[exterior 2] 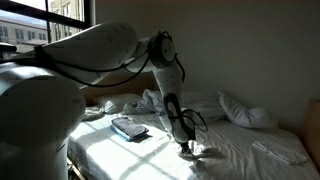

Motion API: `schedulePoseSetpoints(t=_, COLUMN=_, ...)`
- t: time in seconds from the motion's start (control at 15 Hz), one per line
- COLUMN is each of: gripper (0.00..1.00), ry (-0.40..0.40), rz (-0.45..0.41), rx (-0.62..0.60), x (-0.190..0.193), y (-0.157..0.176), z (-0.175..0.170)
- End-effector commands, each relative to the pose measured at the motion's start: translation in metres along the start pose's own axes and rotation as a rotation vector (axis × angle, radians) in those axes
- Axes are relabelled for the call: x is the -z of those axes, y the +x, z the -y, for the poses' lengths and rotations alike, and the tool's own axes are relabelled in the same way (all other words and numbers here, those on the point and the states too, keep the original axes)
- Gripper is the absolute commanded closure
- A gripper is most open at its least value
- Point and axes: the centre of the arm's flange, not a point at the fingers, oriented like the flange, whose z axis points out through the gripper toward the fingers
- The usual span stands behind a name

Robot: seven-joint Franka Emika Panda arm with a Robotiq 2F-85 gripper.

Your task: Fold the cloth

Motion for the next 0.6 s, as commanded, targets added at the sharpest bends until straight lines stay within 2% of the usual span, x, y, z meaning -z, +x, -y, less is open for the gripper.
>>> schedulePoseSetpoints(t=0.0, gripper=0.68, ry=0.021, rz=0.012, rx=0.012, x=0.0101, y=-0.007, z=-0.0063)
schedulePoseSetpoints(t=0.53, gripper=0.16, ry=0.03, rz=0.031, rx=0.009, x=0.0088, y=-0.0061, z=-0.0114)
